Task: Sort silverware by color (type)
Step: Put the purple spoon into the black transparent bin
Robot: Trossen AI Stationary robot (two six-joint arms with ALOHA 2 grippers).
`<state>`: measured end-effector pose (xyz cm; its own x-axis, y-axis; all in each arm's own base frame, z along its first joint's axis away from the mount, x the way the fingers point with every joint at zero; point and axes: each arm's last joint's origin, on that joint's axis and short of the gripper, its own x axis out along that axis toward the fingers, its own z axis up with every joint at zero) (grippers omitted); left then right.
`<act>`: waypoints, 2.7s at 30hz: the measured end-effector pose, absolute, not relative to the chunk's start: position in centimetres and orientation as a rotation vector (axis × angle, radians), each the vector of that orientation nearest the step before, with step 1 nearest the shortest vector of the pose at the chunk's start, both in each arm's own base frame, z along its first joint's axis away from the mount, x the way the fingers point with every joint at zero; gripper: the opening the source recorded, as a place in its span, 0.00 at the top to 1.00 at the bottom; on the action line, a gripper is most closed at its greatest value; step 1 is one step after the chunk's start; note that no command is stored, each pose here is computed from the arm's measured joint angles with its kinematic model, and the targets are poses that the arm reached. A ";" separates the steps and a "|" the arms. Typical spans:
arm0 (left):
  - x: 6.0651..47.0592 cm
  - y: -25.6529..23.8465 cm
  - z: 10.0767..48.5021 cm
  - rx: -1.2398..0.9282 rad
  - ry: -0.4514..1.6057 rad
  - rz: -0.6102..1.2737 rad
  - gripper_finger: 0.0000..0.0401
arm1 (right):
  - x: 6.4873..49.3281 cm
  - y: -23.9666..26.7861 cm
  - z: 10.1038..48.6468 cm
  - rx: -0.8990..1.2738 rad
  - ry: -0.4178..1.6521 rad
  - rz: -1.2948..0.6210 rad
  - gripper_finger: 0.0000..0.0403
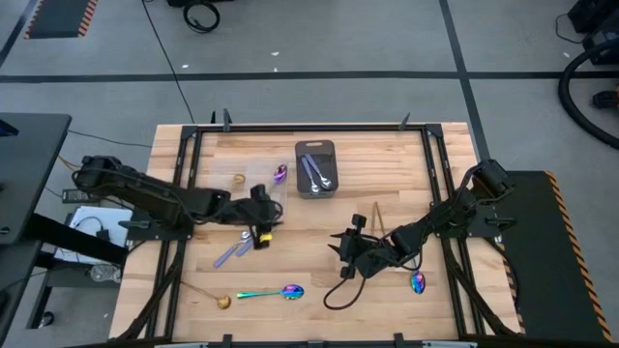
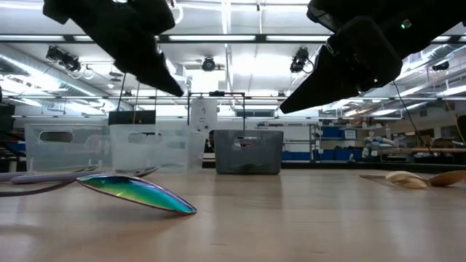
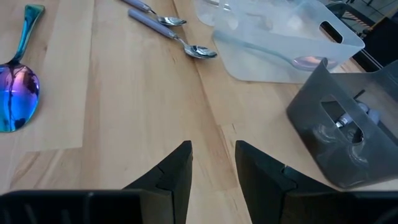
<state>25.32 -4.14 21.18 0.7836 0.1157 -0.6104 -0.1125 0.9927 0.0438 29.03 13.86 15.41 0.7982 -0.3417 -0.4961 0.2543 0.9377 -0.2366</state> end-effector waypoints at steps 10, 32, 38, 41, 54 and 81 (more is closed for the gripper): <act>23.5 -6.6 19.8 -0.271 0.890 0.003 0.67 | 29.0 13.8 15.4 -0.173 0.566 -0.319 0.67; 20.9 -7.4 17.3 -0.579 1.159 0.321 0.67 | 29.2 13.6 15.4 -0.169 0.570 -0.312 0.67; 21.4 -7.7 15.4 -0.559 1.236 0.374 0.67 | 29.2 13.7 15.4 -0.164 0.564 -0.309 0.67; 21.7 -7.8 14.8 -0.564 1.258 0.368 0.67 | 29.2 13.7 15.4 -0.164 0.564 -0.309 0.67; 22.3 -8.3 13.2 -0.475 1.340 0.394 0.77 | 29.3 13.6 15.5 -0.155 0.562 -0.314 0.67; 24.7 -9.4 15.9 -0.201 1.181 0.308 0.87 | 29.2 13.6 15.4 -0.156 0.564 -0.313 0.67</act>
